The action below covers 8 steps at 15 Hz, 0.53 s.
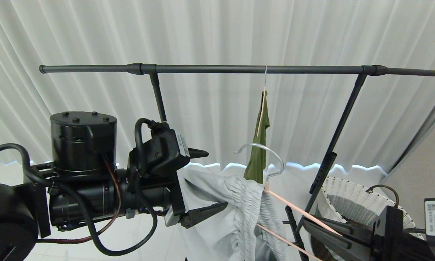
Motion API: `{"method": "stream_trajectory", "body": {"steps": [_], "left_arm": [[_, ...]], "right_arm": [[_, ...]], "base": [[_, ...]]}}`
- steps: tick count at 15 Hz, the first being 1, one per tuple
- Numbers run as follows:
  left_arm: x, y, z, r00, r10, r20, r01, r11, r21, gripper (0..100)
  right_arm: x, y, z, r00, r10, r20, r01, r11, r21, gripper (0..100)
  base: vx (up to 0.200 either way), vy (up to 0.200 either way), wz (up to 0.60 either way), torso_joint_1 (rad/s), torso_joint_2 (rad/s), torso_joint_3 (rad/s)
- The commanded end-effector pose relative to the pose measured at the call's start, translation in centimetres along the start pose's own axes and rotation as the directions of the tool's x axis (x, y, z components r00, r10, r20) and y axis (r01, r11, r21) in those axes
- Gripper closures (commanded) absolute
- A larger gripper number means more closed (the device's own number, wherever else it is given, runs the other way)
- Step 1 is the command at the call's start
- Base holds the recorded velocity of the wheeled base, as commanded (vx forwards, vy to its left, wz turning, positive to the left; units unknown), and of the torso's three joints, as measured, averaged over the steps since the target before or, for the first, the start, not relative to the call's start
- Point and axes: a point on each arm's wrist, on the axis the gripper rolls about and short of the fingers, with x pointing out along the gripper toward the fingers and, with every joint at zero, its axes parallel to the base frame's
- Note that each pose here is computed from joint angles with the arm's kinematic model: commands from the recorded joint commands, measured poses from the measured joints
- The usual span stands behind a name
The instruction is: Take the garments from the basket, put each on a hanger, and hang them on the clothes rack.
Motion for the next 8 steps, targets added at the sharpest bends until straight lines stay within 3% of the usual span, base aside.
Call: {"method": "stream_trajectory", "body": {"steps": [1,4,5,8], "left_arm": [[0.71,0.03,-0.72,1.0,-0.028,-0.015,0.028,1.0,-0.003,0],[1.32,0.08,-1.23,0.998,-0.062,-0.015,0.062,0.997,0.038,0],[1.32,0.03,-1.26,0.998,-0.069,-0.013,0.07,0.997,0.038,100],[1.42,0.0,-1.4,0.997,-0.075,-0.015,0.076,0.996,0.05,100]], "right_arm": [[0.14,0.09,-0.14,1.0,0.004,-0.007,-0.004,1.0,-0.001,100],[0.2,0.24,-0.02,1.0,0.013,-0.003,-0.013,1.0,-0.002,100],[0.2,0.27,-0.02,1.0,0.016,-0.003,-0.016,1.0,-0.002,100],[0.26,0.32,0.04,1.0,0.019,-0.001,-0.019,1.0,-0.002,100]], "base": [[0.0,0.0,0.0,0.0,0.0,0.0],[0.0,0.0,0.0,0.0,0.0,0.0],[0.0,0.0,0.0,0.0,0.0,0.0],[0.0,0.0,0.0,0.0,0.0,0.0]]}}
